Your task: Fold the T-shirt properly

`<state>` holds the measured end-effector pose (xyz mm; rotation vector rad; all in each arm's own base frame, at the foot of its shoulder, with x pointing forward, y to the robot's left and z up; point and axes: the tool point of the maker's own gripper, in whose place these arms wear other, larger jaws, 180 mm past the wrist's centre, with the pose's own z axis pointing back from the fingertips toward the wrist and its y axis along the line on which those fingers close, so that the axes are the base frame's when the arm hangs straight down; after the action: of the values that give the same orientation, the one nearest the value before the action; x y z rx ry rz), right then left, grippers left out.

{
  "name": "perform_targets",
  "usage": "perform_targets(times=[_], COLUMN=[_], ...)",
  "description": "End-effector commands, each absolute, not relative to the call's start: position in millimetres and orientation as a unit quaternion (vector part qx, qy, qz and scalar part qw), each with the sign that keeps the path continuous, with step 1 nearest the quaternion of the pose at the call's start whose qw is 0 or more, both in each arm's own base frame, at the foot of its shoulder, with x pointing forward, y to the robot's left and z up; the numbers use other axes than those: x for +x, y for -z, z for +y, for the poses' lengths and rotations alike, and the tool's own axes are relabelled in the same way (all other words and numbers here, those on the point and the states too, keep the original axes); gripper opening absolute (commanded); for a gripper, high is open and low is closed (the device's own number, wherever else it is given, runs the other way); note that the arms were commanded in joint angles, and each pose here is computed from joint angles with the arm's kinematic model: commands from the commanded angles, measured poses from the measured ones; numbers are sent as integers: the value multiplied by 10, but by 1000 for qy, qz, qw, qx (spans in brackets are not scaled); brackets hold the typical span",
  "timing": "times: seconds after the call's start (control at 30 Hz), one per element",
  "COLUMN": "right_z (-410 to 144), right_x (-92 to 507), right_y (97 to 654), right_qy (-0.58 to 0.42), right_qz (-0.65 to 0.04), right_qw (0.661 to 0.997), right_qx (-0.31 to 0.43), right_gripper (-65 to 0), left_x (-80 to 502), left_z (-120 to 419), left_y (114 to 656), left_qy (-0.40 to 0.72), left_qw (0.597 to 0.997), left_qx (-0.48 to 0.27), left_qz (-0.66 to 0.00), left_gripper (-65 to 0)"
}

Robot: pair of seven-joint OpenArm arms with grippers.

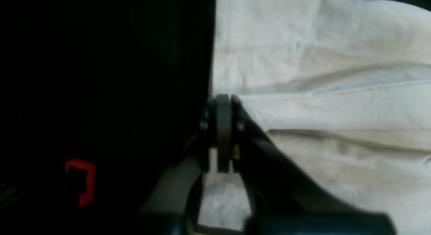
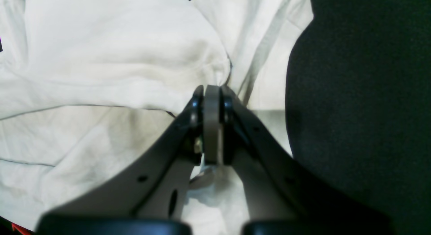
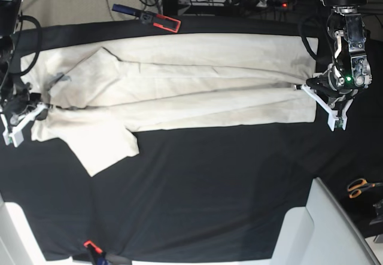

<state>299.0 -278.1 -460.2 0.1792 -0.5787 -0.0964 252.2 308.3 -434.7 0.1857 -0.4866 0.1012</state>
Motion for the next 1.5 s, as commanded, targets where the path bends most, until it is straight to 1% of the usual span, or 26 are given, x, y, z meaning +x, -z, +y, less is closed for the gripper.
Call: perform_targets(times=[0.0,0.23,0.5,0.57,0.6,0.67,0.77,0.83,0.87,0.9,0.97,1.03,1.1,1.17,1.2,1.27,1.33,1.47], right_z=[-2881,-2874,-2872,-2960,-3014,-3067,-3135,-3163,-3167,-3147,-3123,-3115,-2958,-2735,-2632,-2503,-2458,-2376], right_x=[3107,3098,3039,3035,3025,3019,2959,2943,2939,2941,3022,3106,3276,3542,3672,3870,4092,4352], right_y=[4458,4467,4509,4504,4503,4504,4508,4497,4497,4504,4405,4191,3935,3695,3632,3694,3782,3995], right_qy=[45,45,49,72,90,122,147,153,155,157,150,131,86,23,0,-20,-19,-20], right_qz=[-308,-306,-301,-301,-302,-306,-297,-295,-295,-296,-314,-356,-393,-416,-418,-399,-381,-354], right_qw=[947,947,949,948,947,942,941,941,941,940,935,924,914,907,906,913,920,928], right_qx=[81,82,82,72,67,63,65,66,66,69,67,58,57,63,68,80,91,117], right_gripper=[-650,-650,-648,-645,-633,-563,-411,-326,-300,-291,-296,-296,-294,-293,-293,-293,-293,-293], left_x=[2612,2659,2623,2613,2613,2606,2606,2613,2613,2613,2613,2613,2613,2617,2617,2617,2623,2610], left_z=[3149,3069,3080,3079,3079,3079,3079,3079,3085,3085,3085,3085,3085,3086,3086,3086,3086,3086], left_y=[4239,4169,4219,4223,4223,4227,4227,4223,4220,4220,4220,4220,4220,4220,4220,4220,4216,4224], left_qy=[-48,-45,-47,-47,-47,-46,-46,-47,-46,-46,-46,-46,-46,-47,-47,-47,-47,-46], left_qw=[959,957,959,959,959,959,959,959,959,959,959,959,959,959,959,959,959,959], left_qx=[103,97,97,97,97,97,97,97,98,98,98,98,98,98,98,98,98,98], left_qz=[-258,-270,-263,-262,-262,-262,-262,-262,-262,-262,-262,-262,-262,-262,-262,-262,-263,-262], left_gripper=[-650,-650,-650,-650,-650,-650,-650,-650,-650,-650,-650,-650,-650,-650,-650,-650,-650,-650])
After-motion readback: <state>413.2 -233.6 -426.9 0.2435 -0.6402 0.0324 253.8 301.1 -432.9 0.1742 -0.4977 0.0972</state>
